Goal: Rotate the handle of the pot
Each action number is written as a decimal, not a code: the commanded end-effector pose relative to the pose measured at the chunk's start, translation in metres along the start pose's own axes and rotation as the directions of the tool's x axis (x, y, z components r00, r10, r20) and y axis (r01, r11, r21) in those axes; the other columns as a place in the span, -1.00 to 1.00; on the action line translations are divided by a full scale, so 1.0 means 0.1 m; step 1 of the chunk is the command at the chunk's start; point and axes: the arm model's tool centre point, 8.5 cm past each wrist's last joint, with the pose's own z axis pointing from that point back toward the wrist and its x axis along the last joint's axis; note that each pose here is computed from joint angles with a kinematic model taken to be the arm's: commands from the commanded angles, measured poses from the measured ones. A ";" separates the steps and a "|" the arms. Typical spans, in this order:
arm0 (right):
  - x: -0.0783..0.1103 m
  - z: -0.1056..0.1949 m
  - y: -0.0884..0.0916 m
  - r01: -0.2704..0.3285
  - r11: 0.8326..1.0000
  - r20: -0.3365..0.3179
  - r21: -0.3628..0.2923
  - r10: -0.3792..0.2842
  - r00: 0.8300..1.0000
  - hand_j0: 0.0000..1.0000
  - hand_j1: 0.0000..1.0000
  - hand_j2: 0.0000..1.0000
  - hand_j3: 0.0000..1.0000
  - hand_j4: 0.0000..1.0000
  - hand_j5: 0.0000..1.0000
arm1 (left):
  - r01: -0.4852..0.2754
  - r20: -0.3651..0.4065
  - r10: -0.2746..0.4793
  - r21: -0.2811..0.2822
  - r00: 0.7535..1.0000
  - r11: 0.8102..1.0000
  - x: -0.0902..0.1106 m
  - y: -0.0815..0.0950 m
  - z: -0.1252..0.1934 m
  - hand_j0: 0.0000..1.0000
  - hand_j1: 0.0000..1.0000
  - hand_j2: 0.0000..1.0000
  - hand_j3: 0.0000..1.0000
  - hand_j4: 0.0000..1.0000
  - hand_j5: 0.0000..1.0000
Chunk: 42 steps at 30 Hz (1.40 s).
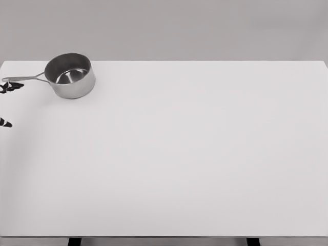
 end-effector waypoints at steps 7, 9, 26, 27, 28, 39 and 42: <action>0.00 0.00 0.00 0.000 1.000 0.000 0.000 0.000 1.000 1.00 1.00 1.00 1.00 1.00 1.00 | 0.061 -0.054 -0.065 -0.084 0.996 0.995 -0.05 -0.04 -0.05 1.00 1.00 1.00 1.00 1.00 1.00; 0.00 0.00 0.00 0.000 1.000 0.000 0.000 0.000 1.000 1.00 1.00 1.00 1.00 1.00 1.00 | 0.069 -0.062 -0.075 -0.098 0.995 0.993 -0.05 -0.03 -0.09 1.00 1.00 1.00 1.00 1.00 1.00; 0.00 0.00 0.00 -0.001 1.000 0.001 0.000 0.001 1.000 1.00 1.00 1.00 1.00 1.00 1.00 | 0.089 -0.100 -0.093 -0.051 0.991 0.995 -0.02 0.22 -0.25 1.00 1.00 1.00 1.00 1.00 1.00; 0.00 0.00 0.00 0.000 1.000 0.000 0.000 0.000 1.000 1.00 1.00 1.00 1.00 1.00 1.00 | 0.087 -0.098 -0.092 -0.047 0.991 0.995 0.00 0.23 -0.28 1.00 1.00 1.00 1.00 1.00 1.00; 0.00 0.00 0.00 0.000 1.000 0.000 0.000 0.000 1.000 1.00 1.00 1.00 1.00 1.00 1.00 | 0.083 -0.100 -0.088 -0.047 0.991 0.995 -0.01 0.23 -0.29 1.00 1.00 1.00 1.00 1.00 1.00; 0.00 0.00 0.00 0.000 1.000 0.001 0.000 0.000 1.000 1.00 1.00 1.00 1.00 1.00 1.00 | 0.078 -0.106 -0.082 -0.045 0.991 0.996 -0.02 0.24 -0.33 1.00 1.00 1.00 1.00 1.00 1.00; 0.00 0.00 0.00 -0.001 1.000 -0.001 0.000 0.001 1.000 1.00 1.00 1.00 1.00 1.00 1.00 | 0.073 -0.113 -0.076 -0.033 0.991 0.997 0.00 0.29 -0.36 1.00 1.00 1.00 1.00 1.00 1.00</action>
